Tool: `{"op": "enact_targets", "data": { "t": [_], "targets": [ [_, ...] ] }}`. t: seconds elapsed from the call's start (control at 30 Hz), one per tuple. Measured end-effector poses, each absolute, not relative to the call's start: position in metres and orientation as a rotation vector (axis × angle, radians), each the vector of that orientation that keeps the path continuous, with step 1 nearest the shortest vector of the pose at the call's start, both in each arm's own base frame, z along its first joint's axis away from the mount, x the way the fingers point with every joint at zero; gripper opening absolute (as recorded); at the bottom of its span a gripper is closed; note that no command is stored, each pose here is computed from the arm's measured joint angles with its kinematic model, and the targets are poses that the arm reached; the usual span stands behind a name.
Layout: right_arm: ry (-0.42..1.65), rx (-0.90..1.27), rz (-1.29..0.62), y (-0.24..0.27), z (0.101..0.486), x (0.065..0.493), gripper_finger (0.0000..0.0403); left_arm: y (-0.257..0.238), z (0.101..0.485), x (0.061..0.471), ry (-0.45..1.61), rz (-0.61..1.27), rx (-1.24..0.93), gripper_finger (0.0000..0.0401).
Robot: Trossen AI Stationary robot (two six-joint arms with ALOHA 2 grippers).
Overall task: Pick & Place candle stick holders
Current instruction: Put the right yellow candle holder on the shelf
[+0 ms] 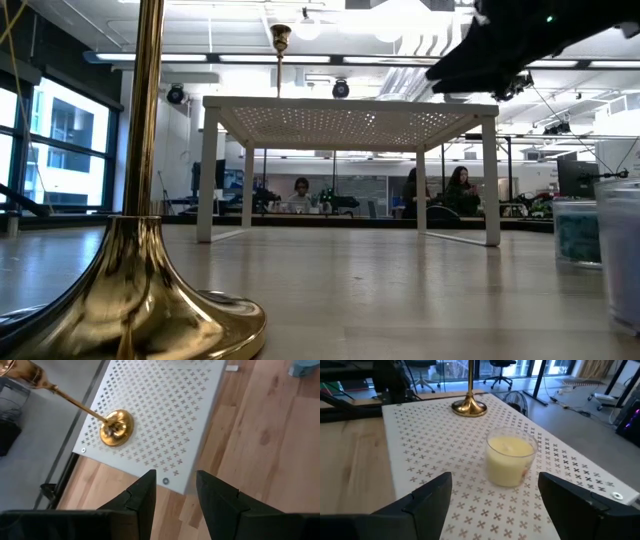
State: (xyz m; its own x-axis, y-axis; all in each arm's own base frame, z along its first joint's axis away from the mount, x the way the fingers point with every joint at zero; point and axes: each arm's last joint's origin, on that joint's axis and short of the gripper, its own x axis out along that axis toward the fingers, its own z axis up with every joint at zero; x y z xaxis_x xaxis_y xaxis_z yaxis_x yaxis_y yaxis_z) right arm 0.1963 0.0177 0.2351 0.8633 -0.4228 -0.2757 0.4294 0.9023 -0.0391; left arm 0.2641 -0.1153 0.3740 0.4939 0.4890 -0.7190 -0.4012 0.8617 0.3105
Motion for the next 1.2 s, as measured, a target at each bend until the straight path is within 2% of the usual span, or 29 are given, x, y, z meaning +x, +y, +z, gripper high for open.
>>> {"op": "enact_targets", "data": {
  "t": [0.27, 0.83, 1.2],
  "targets": [
    [0.264, 0.036, -0.384, 0.036, 0.243, 0.178, 0.0291, -0.116, 0.374, 0.265, 0.911, 0.523, 0.085, 0.0137],
    [0.254, 0.064, -0.055, 0.08, 0.247, 0.161, 0.0291, -0.118, 0.374, 0.266, 0.918, 0.495, 0.054, 0.0137],
    [0.199, 0.06, 0.102, 0.1, 0.246, 0.174, 0.0291, -0.12, 0.371, 0.268, 0.937, 0.488, 0.02, 0.0137]
  ]
}}
